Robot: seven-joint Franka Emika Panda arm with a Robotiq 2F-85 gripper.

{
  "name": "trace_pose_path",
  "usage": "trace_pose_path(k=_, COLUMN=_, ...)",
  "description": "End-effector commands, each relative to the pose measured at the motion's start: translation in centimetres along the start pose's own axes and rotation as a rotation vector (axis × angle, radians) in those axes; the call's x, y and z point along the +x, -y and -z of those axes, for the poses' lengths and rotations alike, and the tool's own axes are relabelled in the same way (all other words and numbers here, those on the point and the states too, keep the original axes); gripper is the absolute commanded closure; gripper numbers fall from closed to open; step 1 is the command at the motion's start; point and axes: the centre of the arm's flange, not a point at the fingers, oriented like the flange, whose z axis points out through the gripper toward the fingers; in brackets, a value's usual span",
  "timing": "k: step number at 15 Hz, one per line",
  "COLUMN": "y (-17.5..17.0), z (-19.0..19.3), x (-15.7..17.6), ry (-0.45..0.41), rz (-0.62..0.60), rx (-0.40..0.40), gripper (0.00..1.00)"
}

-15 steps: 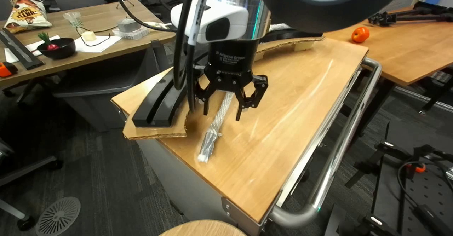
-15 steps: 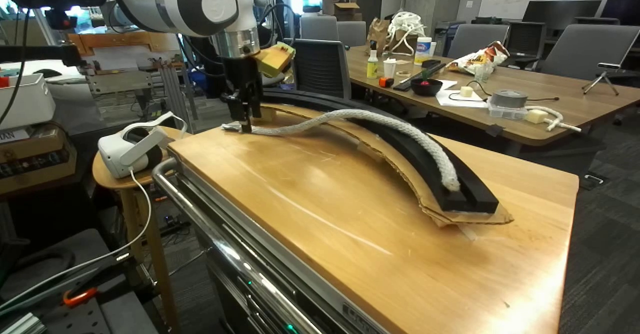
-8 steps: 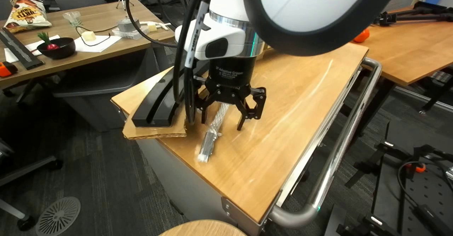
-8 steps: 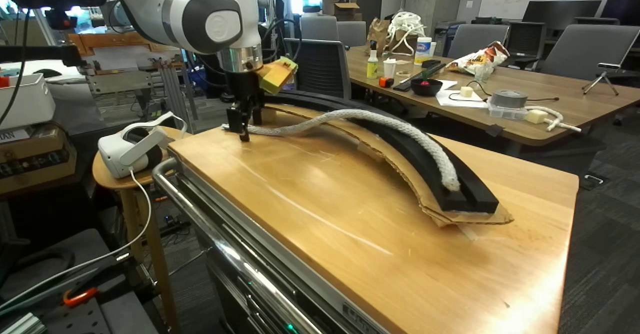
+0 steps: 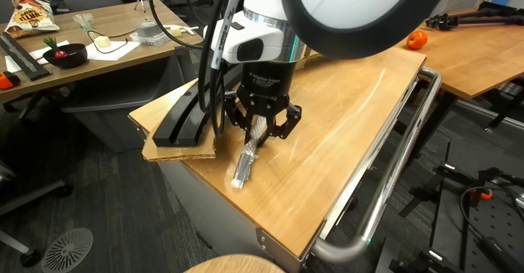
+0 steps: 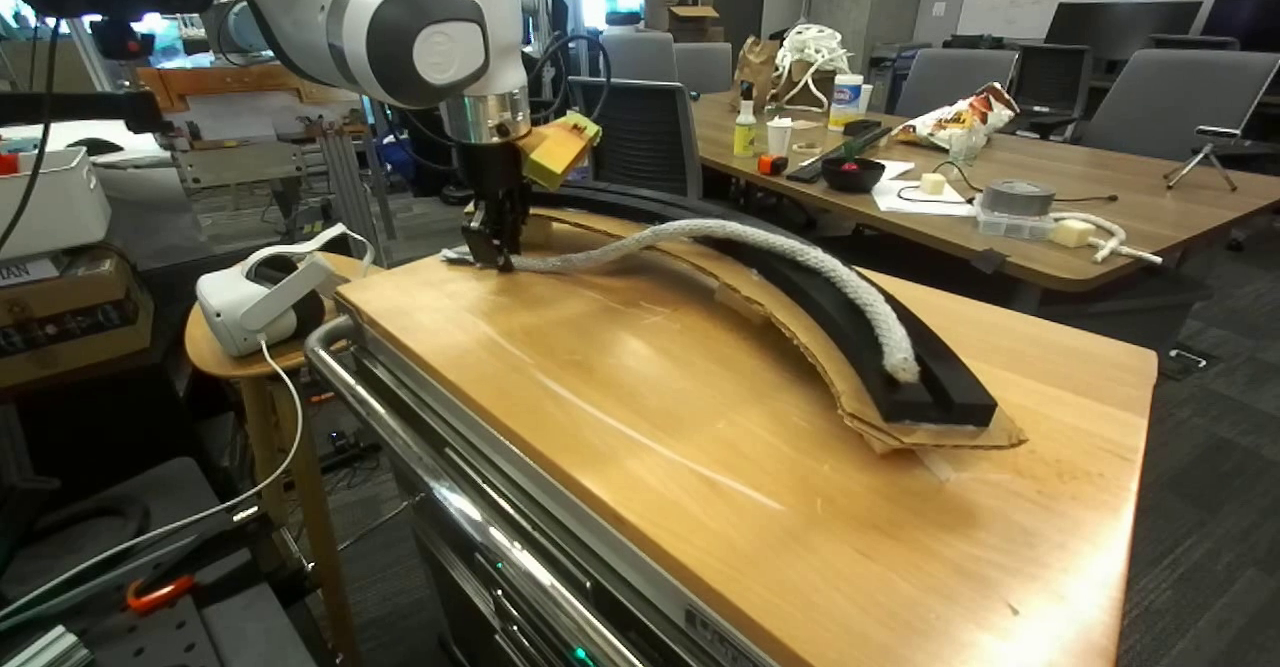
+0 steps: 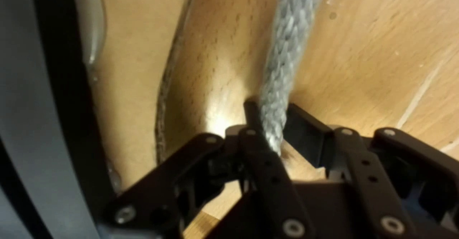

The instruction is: Lay the rope on the black board

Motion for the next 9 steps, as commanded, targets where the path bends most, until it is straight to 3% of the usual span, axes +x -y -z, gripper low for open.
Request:
trace_pose_path(k=1, y=0.1, z=0.2, x=-0.7, ry=-0.019, rz=-0.007, rx=-0.031, gripper=1.0)
trace_pose_path(k=5, y=0.1, z=1.4, x=-1.3, ry=-0.005, rz=-0.026, rx=-0.053, gripper=0.96)
trace_pose_path(k=9, y=0.6, z=4.0, x=-2.9, ry=0.034, rz=-0.06, rx=-0.133, gripper=0.96)
